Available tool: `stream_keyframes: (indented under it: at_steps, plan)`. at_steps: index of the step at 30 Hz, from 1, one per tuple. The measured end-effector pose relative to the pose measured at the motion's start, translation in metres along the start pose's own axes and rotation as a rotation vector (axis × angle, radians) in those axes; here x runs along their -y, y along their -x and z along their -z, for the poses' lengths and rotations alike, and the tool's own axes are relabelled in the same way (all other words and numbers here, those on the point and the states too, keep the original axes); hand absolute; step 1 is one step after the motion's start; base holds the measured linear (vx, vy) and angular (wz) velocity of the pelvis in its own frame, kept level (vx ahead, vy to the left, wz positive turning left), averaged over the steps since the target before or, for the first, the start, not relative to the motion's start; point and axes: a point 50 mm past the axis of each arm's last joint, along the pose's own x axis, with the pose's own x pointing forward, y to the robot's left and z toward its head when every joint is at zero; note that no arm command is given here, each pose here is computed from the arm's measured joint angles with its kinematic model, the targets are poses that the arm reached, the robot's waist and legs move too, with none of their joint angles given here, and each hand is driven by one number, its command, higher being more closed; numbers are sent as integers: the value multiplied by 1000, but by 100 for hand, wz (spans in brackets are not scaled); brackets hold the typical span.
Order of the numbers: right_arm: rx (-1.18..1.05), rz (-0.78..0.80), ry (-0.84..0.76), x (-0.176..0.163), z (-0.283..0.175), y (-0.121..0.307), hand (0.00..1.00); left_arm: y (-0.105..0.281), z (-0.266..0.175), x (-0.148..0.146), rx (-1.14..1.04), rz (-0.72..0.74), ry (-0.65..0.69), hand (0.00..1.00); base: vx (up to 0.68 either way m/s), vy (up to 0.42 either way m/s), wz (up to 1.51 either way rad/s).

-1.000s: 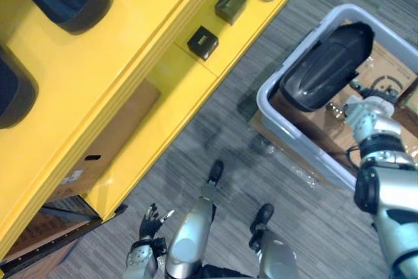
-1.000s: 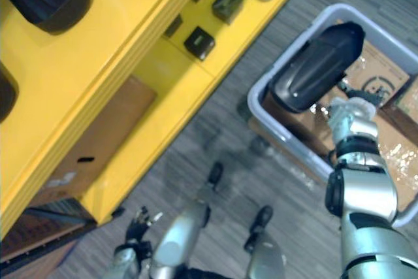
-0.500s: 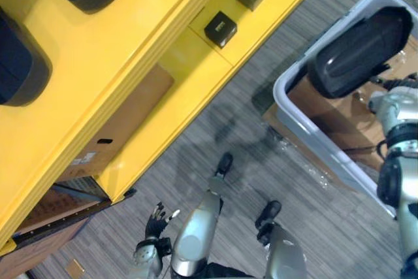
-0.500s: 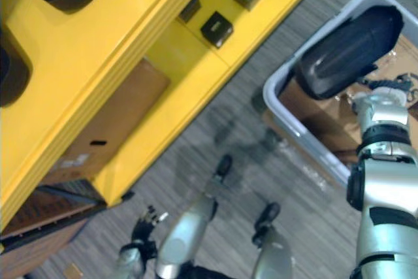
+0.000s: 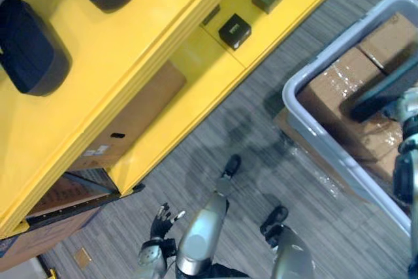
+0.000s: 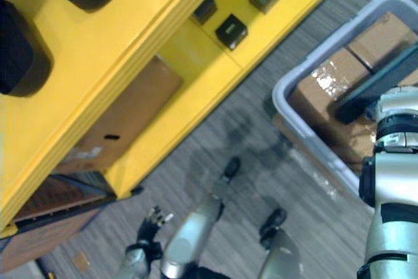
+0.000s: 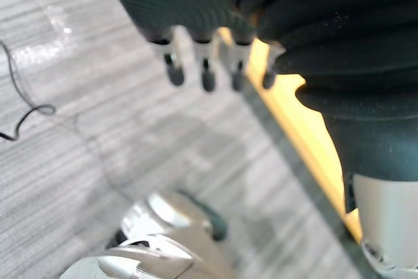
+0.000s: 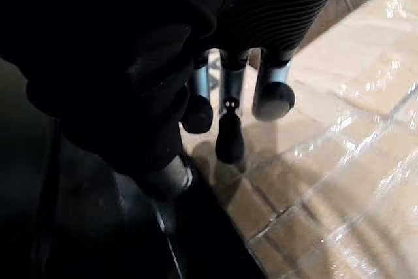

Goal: Walk over and take plastic housings, then place them on the shelf

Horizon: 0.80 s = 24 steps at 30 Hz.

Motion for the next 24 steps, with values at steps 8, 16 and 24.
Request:
stream_keyframes:
  at_steps: [8,16,24]
  plan:
    - [137,105,102,14,-11,-1,100,3,-10,0,71,-28,39,0,-33,-66,-2]
    - [471,190,269,21,-42,12,100,-2,-61,-13,272,-116,77,0,-13,-59,-17]
    - [585,21,515,-12,-16,13,0,2,-134,-27,503,-131,-82,0,-17,-43,-19]
